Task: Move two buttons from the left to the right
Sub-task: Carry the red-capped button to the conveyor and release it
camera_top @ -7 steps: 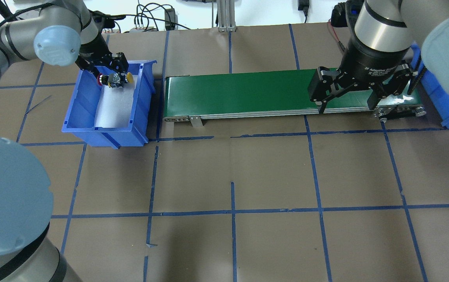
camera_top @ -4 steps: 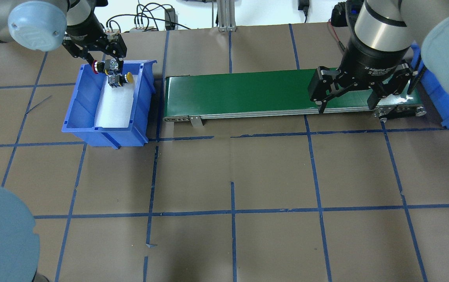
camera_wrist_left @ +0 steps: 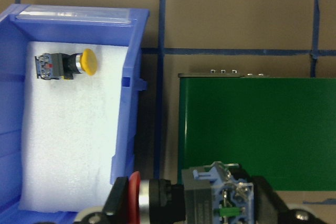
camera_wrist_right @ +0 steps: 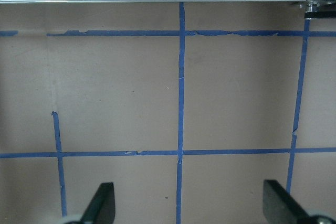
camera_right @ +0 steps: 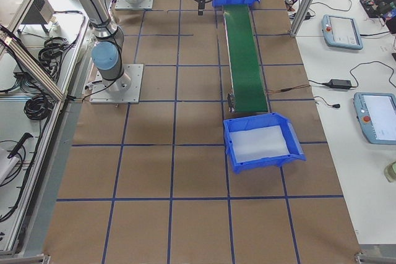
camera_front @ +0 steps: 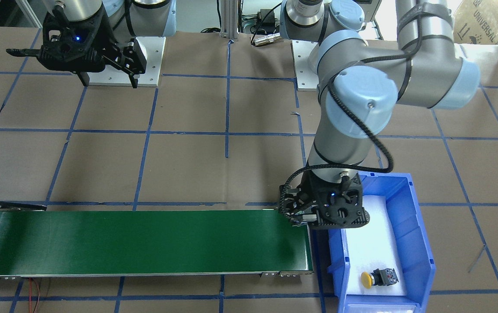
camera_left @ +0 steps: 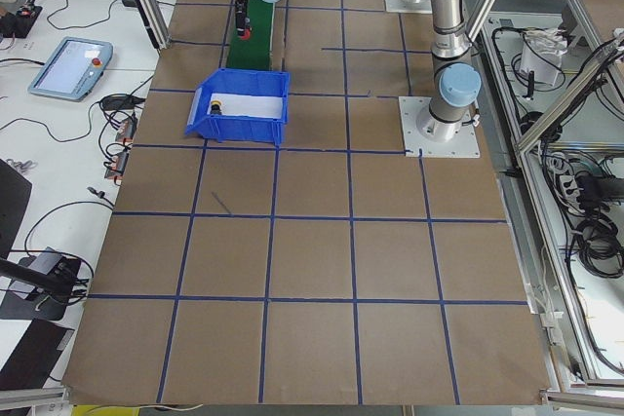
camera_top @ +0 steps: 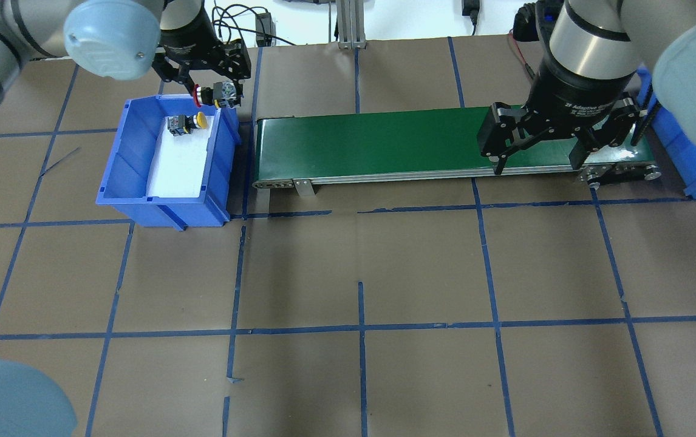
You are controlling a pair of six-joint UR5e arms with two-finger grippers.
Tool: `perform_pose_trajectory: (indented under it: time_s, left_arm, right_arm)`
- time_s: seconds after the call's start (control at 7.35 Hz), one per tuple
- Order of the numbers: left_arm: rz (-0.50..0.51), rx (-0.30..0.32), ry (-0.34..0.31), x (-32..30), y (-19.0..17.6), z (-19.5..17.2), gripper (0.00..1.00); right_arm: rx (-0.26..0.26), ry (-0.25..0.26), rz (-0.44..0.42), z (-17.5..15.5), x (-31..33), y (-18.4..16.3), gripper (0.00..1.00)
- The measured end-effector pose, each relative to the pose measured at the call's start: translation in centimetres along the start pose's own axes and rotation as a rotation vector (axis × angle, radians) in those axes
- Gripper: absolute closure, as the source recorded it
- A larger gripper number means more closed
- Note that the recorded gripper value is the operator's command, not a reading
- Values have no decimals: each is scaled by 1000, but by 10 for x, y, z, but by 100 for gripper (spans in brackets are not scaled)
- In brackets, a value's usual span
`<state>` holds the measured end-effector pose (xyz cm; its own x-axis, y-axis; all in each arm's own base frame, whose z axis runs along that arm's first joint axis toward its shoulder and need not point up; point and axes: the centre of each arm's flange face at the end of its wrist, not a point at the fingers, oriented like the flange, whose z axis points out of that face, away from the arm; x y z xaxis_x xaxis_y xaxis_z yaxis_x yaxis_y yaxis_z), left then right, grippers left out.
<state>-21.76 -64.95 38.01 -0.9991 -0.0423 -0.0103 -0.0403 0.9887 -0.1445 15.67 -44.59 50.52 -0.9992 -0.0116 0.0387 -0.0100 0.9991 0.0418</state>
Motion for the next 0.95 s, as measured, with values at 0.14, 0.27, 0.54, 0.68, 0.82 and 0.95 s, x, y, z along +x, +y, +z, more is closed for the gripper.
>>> perform_pose_trajectory:
  time_s: [0.14, 0.27, 0.54, 0.68, 0.82, 0.95]
  left_arm:
    - [8, 5, 3, 20, -4, 29, 52]
    - [24, 13, 3, 39, -6, 59, 52]
    - [47, 13, -11, 59, -5, 94, 50]
    - [51, 9, -17, 62, -4, 100, 27]
    - [52, 6, -20, 62, -3, 103, 0]
    - [53, 7, -22, 62, -3, 103, 0]
  right_arm:
    - [0, 0, 0, 0, 0, 0, 0]
    - [0, 0, 0, 0, 0, 0, 0]
    - [0, 0, 0, 0, 0, 0, 0]
    - [0, 0, 0, 0, 0, 0, 0]
    - [0, 0, 0, 0, 0, 0, 0]
    - [0, 0, 0, 0, 0, 0, 0]
